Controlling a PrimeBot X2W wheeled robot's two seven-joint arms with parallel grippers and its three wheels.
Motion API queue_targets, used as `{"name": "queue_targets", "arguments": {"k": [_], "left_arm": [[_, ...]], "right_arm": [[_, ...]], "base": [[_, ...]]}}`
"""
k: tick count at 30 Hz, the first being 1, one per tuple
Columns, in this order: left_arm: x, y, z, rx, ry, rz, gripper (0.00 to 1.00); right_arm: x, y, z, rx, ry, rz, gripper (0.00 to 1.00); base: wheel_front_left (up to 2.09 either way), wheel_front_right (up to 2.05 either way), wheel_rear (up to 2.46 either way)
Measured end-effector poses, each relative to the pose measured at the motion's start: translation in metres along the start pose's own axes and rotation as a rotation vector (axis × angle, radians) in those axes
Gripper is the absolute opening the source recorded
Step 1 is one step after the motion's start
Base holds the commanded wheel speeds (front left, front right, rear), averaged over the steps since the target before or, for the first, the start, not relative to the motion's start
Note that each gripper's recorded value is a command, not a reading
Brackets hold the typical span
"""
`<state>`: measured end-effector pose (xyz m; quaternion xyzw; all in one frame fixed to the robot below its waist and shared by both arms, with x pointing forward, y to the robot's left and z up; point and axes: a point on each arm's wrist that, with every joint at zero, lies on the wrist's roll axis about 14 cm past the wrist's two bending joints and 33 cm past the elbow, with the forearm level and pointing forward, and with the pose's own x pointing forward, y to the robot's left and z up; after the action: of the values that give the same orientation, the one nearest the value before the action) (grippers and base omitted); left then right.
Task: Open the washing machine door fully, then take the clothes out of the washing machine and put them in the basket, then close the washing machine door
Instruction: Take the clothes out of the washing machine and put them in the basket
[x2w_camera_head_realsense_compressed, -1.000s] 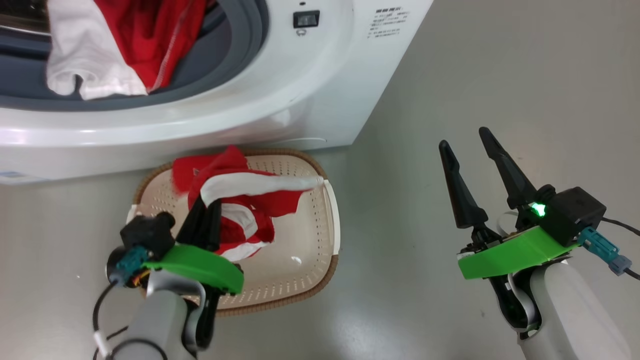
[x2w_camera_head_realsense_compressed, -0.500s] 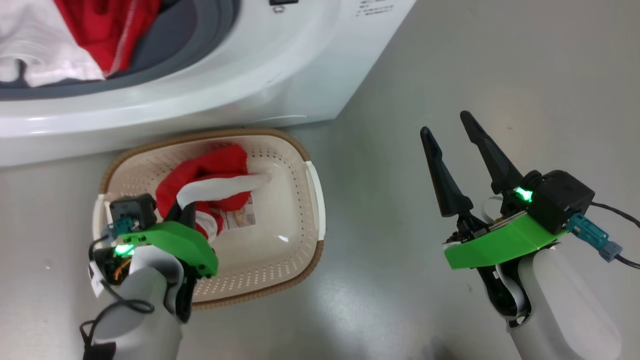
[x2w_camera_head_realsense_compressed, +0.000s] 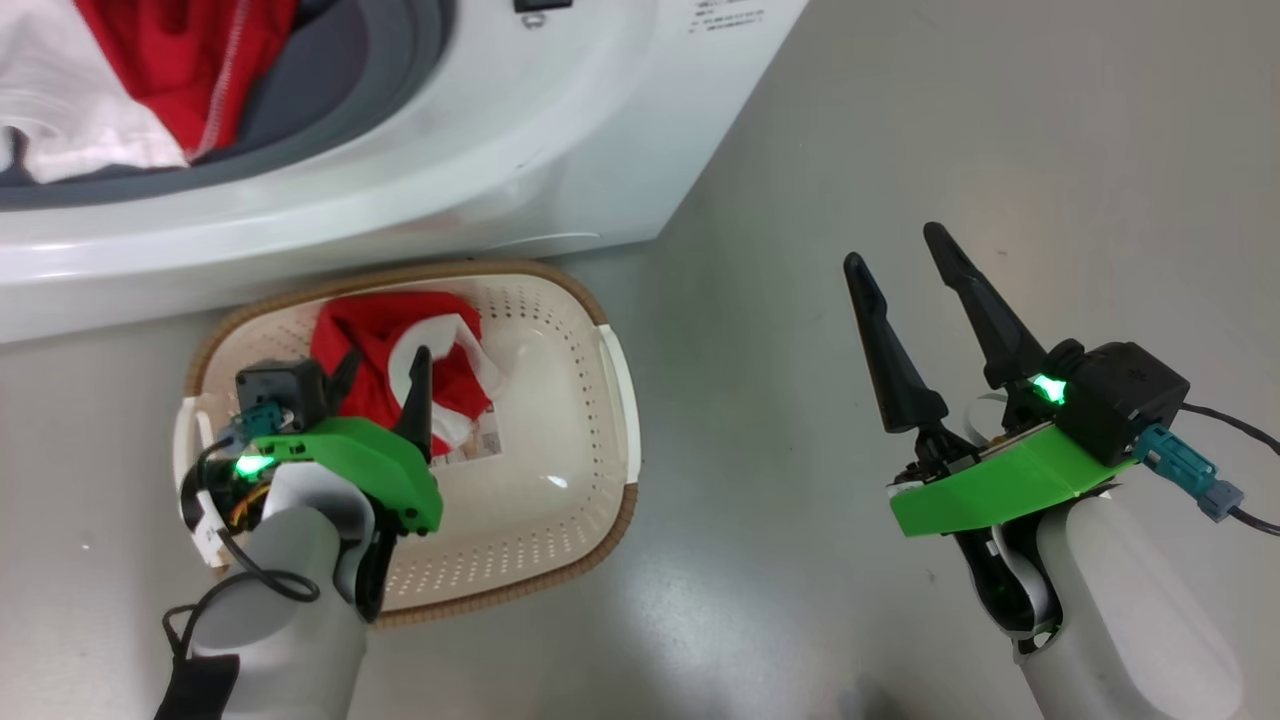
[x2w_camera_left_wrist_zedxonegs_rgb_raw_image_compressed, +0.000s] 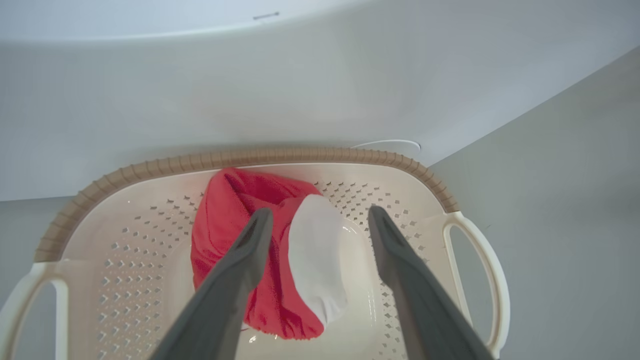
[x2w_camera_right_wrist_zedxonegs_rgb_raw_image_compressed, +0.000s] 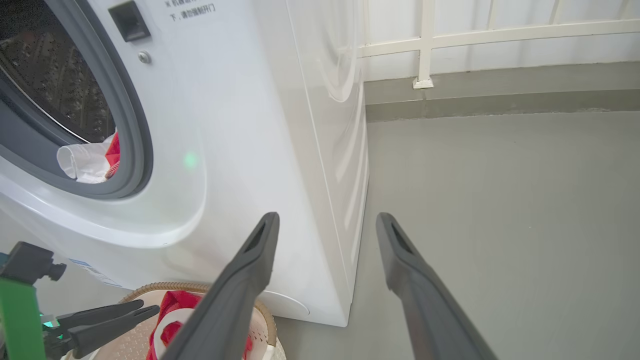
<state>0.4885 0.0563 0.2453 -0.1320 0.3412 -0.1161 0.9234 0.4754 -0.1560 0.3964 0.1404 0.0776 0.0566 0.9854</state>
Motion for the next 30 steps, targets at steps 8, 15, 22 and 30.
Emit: {"name": "queue_targets", "arguments": {"k": [8, 15, 22, 30], "left_arm": [[-0.02, -0.004, 0.031, 0.022, -0.111, -0.012, 1.0], [-0.051, -0.004, 0.046, 0.015, -0.188, -0.003, 1.0], [-0.085, -0.006, 0.081, 0.008, -0.322, 0.004, 1.0], [-0.126, -0.01, 0.108, 0.052, -0.45, 0.005, 1.0]], "right_arm": [[-0.001, 0.01, 0.019, -0.012, -0.045, 0.028, 1.0], [-0.012, 0.015, 0.037, -0.026, -0.081, 0.035, 1.0], [-0.03, 0.015, 0.054, -0.043, -0.114, 0.023, 1.0], [-0.051, 0.013, 0.075, -0.069, -0.166, 0.004, 1.0]], "base": [[0.0, 0.0, 0.0], [0.0, 0.0, 0.0], [0.0, 0.0, 0.0], [0.0, 0.0, 0.0]]}}
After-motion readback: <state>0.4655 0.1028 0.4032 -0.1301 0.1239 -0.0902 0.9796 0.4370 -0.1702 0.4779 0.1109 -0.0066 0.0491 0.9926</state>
